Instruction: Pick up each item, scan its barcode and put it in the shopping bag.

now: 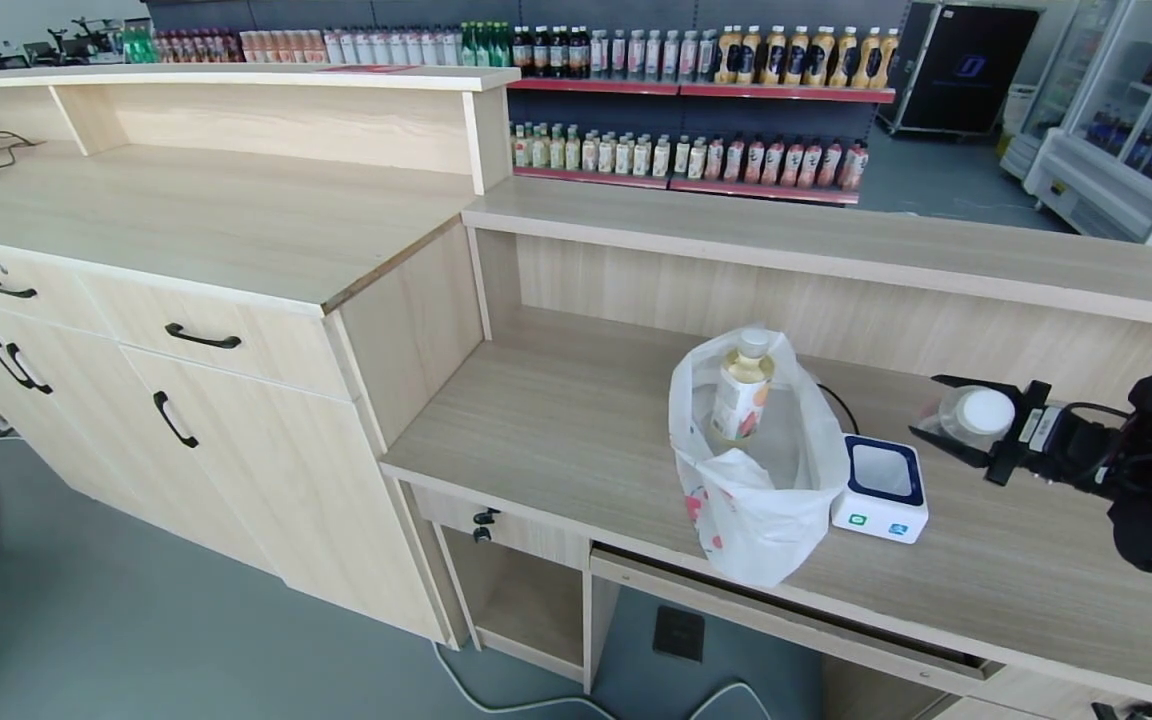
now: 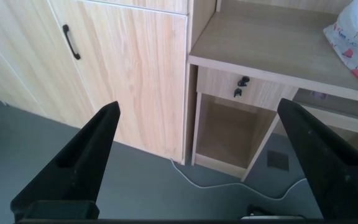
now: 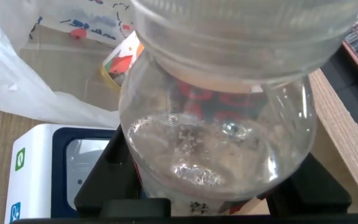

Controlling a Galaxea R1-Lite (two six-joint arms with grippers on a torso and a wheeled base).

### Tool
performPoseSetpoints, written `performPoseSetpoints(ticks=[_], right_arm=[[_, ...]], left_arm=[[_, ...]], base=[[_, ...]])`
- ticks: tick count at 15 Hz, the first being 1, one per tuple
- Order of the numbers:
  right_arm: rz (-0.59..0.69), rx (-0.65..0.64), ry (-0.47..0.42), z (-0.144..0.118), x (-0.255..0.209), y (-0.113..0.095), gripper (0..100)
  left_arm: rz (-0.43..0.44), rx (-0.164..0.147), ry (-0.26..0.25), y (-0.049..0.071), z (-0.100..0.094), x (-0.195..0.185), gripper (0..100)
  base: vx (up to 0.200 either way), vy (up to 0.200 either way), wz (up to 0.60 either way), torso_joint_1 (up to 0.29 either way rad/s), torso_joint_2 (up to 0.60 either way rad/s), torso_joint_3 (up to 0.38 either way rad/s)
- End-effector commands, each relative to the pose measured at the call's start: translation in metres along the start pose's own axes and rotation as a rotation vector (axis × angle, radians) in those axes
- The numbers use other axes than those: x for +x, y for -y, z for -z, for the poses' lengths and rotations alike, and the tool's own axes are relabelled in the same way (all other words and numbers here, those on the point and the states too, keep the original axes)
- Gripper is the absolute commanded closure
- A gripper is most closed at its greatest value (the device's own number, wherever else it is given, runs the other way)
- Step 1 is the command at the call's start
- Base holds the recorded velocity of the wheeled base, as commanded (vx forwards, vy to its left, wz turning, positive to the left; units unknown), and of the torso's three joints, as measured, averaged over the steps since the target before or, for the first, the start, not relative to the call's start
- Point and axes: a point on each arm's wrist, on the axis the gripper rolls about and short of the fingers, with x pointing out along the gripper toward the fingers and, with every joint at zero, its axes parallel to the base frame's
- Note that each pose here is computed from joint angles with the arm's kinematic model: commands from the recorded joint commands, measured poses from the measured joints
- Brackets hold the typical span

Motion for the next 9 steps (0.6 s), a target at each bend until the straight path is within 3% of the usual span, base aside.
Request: performPoseSetpoints(ticks=[1,9], right_arm=[[-0.004,0.008,0.001,0.0025,0.0011,-0.0029,100],[-0.016,0.018,0.026,0.0053,0.0111,-0.0045,100]], left_arm=[[0.000,0.000,0.000,0.0000,0.0000,0.0000,0],[0.000,0.000,0.000,0.0000,0.0000,0.0000,0]], base=[[0.000,0.000,0.00,0.000,0.00,0.000],[0.000,0.000,0.00,0.000,0.00,0.000]])
